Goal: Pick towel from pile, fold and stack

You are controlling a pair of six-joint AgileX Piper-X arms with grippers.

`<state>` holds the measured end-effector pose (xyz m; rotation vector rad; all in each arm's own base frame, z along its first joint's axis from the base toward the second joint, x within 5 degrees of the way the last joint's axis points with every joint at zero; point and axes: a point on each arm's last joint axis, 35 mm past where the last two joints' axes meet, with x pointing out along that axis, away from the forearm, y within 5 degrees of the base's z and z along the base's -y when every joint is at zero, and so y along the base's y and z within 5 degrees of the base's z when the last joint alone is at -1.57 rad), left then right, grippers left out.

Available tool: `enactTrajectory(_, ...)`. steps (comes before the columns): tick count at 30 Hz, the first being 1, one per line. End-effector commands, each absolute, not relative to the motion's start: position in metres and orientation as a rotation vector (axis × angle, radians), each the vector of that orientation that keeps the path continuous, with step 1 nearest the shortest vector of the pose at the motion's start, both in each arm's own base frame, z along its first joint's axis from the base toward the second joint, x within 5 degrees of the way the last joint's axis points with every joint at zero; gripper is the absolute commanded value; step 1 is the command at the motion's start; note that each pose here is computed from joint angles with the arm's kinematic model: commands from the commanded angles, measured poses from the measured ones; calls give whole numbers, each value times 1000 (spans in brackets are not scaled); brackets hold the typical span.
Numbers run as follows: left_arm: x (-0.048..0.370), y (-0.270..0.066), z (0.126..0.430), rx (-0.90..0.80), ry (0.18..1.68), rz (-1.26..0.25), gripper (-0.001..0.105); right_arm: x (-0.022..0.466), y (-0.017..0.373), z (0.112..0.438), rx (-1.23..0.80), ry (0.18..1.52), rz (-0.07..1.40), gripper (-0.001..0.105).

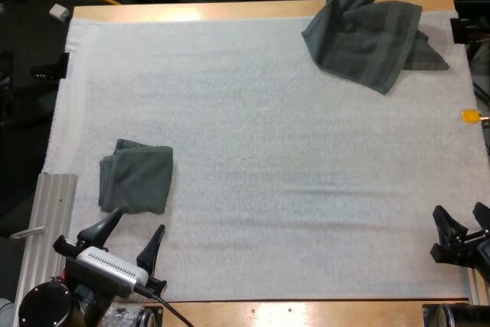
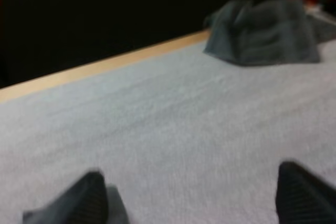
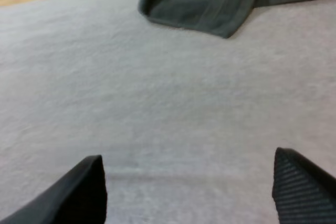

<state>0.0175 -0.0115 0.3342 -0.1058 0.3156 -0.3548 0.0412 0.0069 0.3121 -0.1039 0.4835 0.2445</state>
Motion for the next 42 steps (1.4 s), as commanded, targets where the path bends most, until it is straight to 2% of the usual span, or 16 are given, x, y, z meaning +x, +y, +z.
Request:
enactTrajectory(1,20,-13,344,-96,298,-408,64,44,9,327,-107,473,326,64)
enactTrajectory(10,36,-20,366,-83,322,-547,64,74,15,353,-23,478,513,64)
enactTrajectory(15,43,-23,370,-87,335,-574,64,111,15,356,58,490,547,65)
enactTrajectory(20,47,-24,371,-88,342,-582,64,161,11,348,140,544,483,64)
enactTrajectory(22,46,-23,370,-95,344,-576,64,149,12,350,139,539,492,65)
enactTrajectory(26,47,-24,370,-97,348,-575,65,183,12,340,245,589,448,65)
enactTrajectory(42,47,-23,370,-99,357,-572,65,302,65,262,311,783,184,65)
